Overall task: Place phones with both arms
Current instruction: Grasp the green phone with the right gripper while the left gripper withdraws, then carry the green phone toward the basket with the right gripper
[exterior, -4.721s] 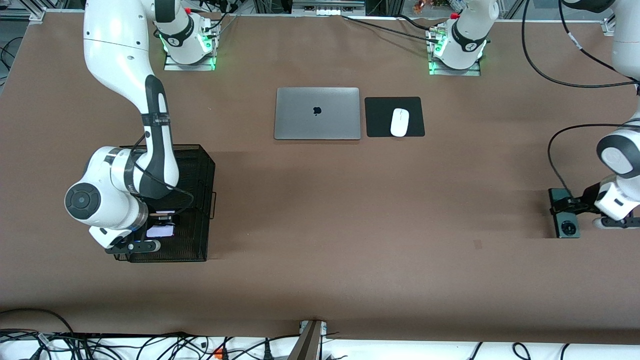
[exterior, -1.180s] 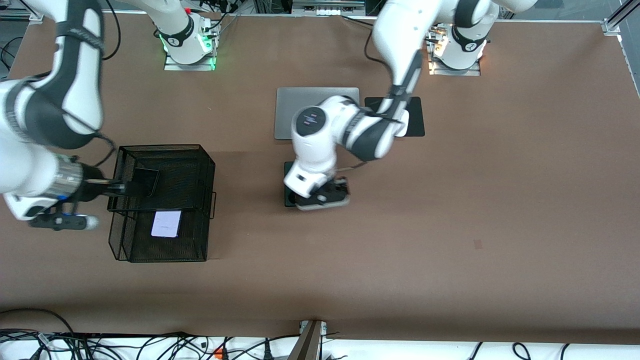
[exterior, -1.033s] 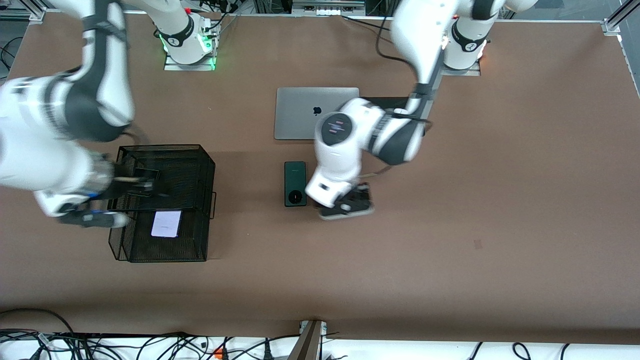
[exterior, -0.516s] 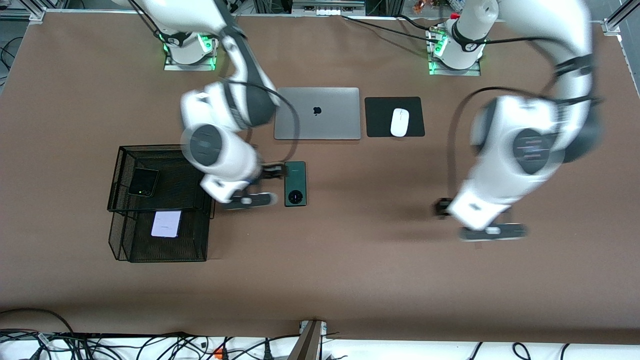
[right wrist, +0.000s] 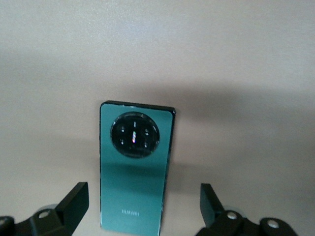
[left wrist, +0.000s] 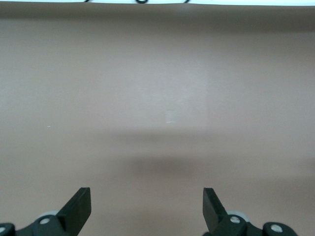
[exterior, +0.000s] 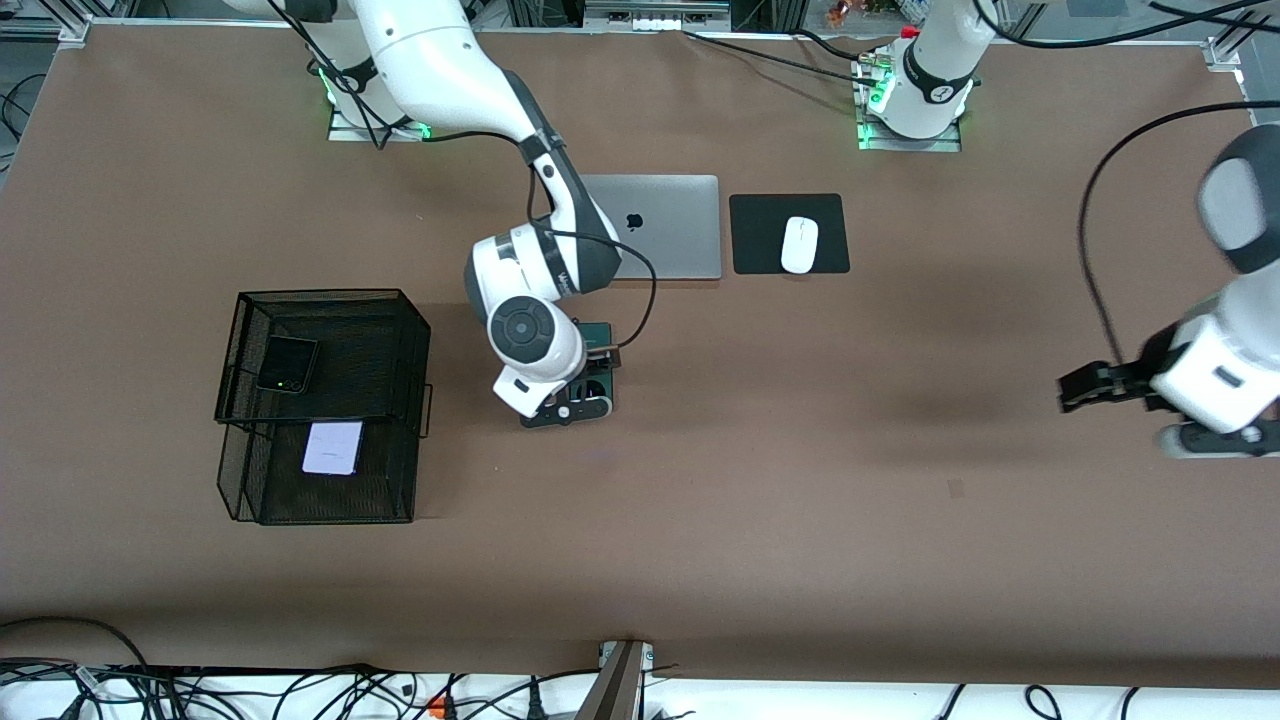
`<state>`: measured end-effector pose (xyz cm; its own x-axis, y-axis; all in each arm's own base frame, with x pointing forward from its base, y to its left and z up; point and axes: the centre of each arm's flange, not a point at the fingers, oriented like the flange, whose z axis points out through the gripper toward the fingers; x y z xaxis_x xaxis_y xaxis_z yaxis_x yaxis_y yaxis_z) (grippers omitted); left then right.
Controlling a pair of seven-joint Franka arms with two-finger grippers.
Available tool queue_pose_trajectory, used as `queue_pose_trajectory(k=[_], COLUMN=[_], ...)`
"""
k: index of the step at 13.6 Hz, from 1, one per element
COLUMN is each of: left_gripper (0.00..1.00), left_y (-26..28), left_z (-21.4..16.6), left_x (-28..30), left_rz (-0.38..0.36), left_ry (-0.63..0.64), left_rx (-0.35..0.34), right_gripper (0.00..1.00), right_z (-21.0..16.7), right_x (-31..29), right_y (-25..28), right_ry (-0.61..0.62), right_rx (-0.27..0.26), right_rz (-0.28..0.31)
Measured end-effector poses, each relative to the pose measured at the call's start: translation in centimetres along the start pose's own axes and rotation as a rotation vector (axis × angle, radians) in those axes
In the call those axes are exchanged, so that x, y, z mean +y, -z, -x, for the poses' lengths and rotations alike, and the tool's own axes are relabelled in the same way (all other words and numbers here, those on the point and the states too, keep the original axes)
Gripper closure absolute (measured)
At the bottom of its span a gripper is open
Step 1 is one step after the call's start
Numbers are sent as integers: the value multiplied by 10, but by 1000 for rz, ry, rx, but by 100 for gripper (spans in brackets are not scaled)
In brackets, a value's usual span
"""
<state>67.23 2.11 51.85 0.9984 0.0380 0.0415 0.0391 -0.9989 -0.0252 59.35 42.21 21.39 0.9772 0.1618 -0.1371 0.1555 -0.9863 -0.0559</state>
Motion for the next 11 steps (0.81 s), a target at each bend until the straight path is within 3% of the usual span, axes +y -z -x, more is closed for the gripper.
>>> queue_pose_trajectory(k=[4, 11], left_gripper=[0, 0], left_y=[24, 64], left_z=[11, 38], left_x=[-29, 0], left_rz=[31, 105], left_ry=[7, -21], left_rx=[5, -5], right_gripper=[0, 0], right_z=[4, 13], right_x=[-9, -11], right_y=[-15, -37], right_ry=[12, 15], right_rx=[22, 24], right_rz=[6, 14])
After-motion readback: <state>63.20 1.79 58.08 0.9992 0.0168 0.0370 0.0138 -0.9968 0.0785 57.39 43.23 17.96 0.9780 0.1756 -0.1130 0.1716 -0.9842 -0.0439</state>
